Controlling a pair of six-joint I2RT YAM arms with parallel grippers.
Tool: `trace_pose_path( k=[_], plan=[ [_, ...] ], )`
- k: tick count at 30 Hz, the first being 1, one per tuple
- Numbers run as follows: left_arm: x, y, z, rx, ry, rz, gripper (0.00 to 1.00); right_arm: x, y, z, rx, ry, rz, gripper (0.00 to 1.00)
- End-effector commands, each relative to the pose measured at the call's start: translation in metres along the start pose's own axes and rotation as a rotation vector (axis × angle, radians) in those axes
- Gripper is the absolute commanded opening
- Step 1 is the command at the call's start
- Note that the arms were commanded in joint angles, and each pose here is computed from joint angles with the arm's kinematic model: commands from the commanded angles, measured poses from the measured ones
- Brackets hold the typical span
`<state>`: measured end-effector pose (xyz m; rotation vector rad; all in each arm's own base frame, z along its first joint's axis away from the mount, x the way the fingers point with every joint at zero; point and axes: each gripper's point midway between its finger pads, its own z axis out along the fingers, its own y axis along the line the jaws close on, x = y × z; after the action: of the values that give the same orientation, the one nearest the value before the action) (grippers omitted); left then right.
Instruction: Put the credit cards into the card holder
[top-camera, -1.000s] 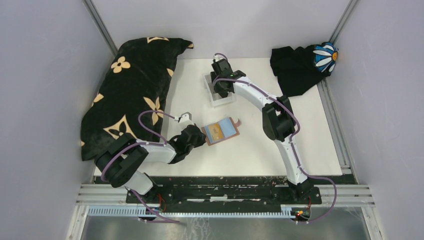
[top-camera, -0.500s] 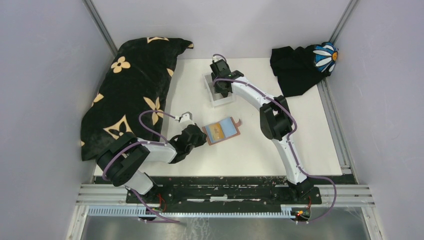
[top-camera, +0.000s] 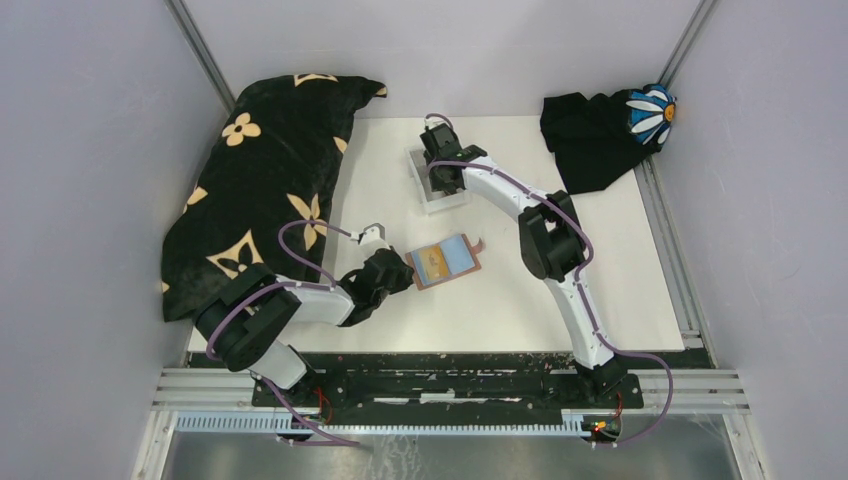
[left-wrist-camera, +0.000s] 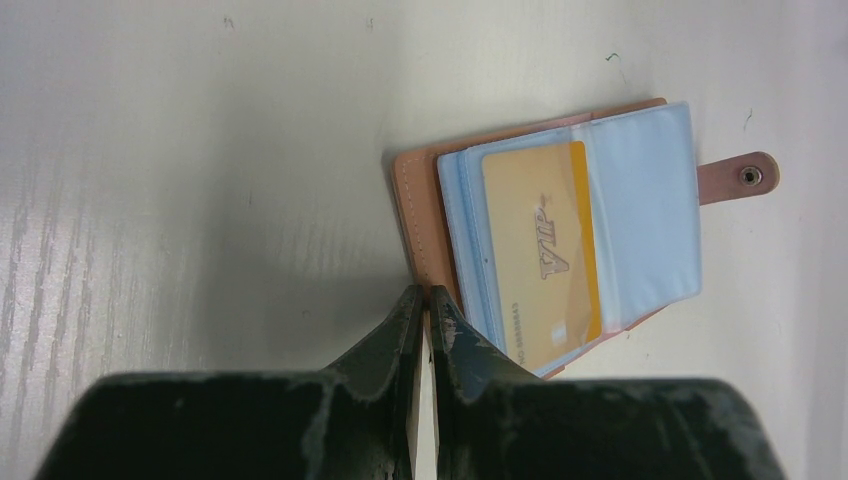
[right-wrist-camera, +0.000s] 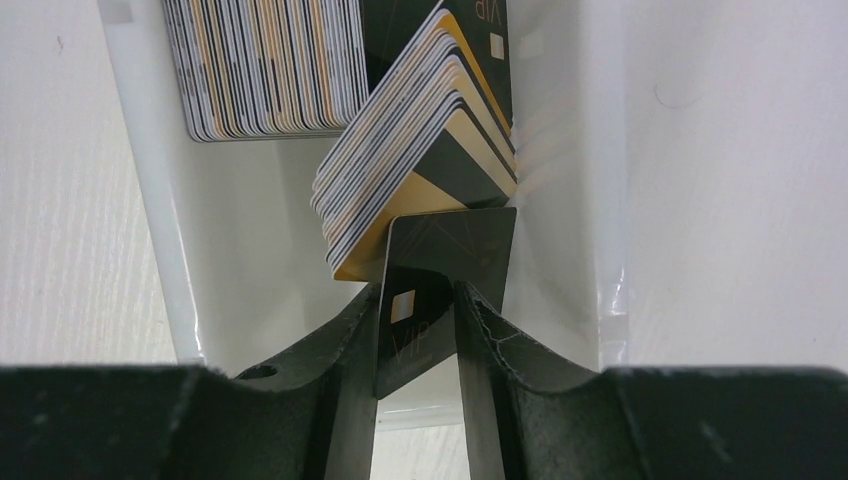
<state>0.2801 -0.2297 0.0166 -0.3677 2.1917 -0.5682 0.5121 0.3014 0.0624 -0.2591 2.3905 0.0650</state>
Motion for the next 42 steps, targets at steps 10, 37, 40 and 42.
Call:
trace_pose_path(
  k=[10, 37, 40, 42],
  plan=[
    [0.026, 0.032, -0.002, -0.101, 0.104, 0.105, 0.14, -0.041, -0.006, -0.036, 0.012, -0.124, 0.018, 0.34],
    [0.017, 0.034, -0.007, -0.128, 0.078, 0.107, 0.15, -0.048, -0.021, -0.048, 0.035, -0.155, 0.002, 0.01],
    [0.012, 0.034, -0.010, -0.138, 0.062, 0.109, 0.16, -0.057, -0.023, -0.058, 0.027, -0.183, 0.000, 0.01],
    [0.008, 0.036, -0.012, -0.147, 0.051, 0.110, 0.18, -0.063, -0.022, -0.067, 0.016, -0.200, -0.001, 0.01]
  ],
)
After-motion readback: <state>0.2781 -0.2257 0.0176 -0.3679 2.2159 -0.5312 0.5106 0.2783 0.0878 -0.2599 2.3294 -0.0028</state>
